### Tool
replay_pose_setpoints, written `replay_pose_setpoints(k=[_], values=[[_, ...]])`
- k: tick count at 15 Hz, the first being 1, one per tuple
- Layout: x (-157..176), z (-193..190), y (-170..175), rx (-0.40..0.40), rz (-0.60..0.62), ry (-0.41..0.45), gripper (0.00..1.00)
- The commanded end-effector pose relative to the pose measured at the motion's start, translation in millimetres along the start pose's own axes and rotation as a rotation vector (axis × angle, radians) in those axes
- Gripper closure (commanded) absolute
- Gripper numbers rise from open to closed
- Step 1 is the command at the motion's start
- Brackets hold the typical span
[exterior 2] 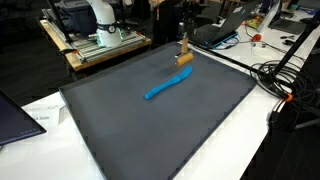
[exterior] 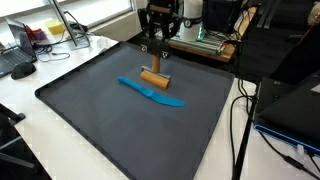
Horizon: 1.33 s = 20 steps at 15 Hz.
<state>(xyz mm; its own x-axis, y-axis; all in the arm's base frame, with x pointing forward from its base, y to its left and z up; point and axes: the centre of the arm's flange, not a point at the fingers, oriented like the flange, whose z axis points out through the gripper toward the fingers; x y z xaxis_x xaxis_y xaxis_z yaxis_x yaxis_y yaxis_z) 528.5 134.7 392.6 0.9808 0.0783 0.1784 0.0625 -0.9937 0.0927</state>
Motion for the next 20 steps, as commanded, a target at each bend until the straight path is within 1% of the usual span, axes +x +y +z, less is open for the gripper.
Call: replay_pose_setpoints(k=[1, 2, 3, 4, 6, 11, 12, 14, 16, 17, 20], values=[[21.8, -3.2, -50.6, -0.045, 0.096, -0.003, 0.78], [23.4, -3.1, -61.6, -0.051, 0.108, 0.009, 0.78], [24.3, -3.4, -70.8, -0.041, 0.089, 0.030, 0.78], [7.2, -0.1, -56.7, -0.022, 0.075, 0.008, 0.53], [10.5, 1.0, -70.7, -0.018, 0.075, 0.012, 0.53], [15.6, 1.5, -66.6, -0.019, 0.085, 0.015, 0.53], [15.7, 1.4, -66.4, -0.019, 0.085, 0.016, 0.78], [21.5, -2.3, -81.7, -0.080, 0.078, 0.037, 0.78], [24.1, -7.2, -94.1, -0.108, 0.060, 0.055, 0.78], [25.1, -8.9, -100.8, -0.136, 0.056, 0.070, 0.78], [26.8, -15.0, -124.4, -0.190, 0.029, 0.081, 0.78]])
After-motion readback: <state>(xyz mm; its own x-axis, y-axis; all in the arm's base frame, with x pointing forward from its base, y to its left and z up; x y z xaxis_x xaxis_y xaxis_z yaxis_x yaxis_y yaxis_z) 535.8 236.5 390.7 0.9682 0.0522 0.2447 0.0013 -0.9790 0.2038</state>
